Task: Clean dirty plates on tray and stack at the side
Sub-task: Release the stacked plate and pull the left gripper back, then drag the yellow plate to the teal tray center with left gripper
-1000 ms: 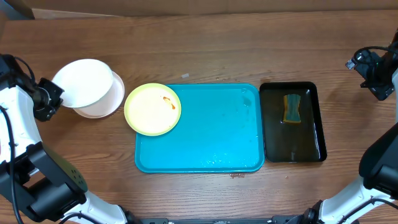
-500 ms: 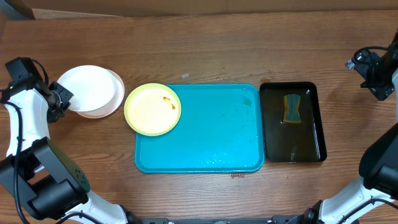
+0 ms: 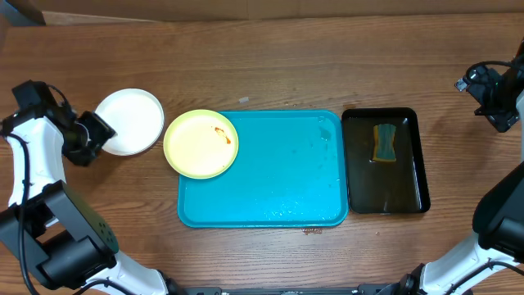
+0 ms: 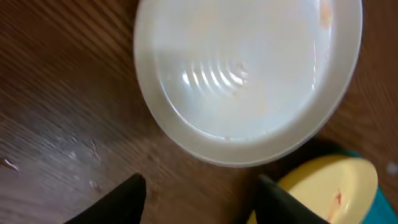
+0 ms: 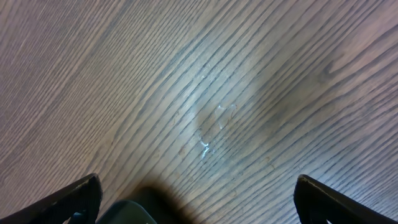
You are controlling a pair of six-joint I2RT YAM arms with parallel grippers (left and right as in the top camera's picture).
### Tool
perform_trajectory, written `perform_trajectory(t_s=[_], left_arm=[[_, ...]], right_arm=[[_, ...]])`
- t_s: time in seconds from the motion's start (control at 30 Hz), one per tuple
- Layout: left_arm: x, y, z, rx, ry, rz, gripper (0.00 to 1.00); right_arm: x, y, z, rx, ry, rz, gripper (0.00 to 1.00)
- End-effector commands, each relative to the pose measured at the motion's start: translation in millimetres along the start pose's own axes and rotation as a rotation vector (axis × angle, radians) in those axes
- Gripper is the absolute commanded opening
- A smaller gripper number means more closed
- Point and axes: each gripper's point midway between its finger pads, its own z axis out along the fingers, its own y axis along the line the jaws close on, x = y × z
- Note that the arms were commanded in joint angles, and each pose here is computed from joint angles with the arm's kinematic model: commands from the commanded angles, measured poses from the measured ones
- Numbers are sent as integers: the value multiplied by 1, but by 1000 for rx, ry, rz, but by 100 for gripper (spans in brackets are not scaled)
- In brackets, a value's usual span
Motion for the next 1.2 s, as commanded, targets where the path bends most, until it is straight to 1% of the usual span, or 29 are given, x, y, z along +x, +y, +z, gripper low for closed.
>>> perform_trajectory(t_s=[0.0,0.1,0.33,0.43,0.7,0.9,0.97,1.0,1.03,1.07,1.17], left_arm=[[27,-29,-8,101,81,89,52],[46,-41,-5,84,128,166,45],[69,-61,4,-17,143,295,44],[78,-70,8,-47,141,344,45],[93,-63,26,-142,135,377,45],[100,-55,43,-140,133,350,38],[103,-53,47,-138,139,349,34],[105,-52,49,-133,141,349,26],[107,-52,52,-123,147,348,12],[110,-53,53,-110,156,346,6],[116,-60,54,-71,176,347,5]], right_arm=[[-5,3,-9,-11,-27,5,100],[-5,3,-9,-11,-27,5,100],[-5,3,-9,-11,-27,5,100],[-5,3,-9,-11,-27,5,100],[-5,3,-9,-11,-27,5,100],[-5,3,-9,-11,-27,5,100],[-5,3,-9,-11,-27,5,100],[-5,3,-9,-11,-27,5,100],[-5,3,-9,-11,-27,5,100],[-5,3,-9,-11,-27,5,100],[-5,3,-9,-11,-27,5,100]])
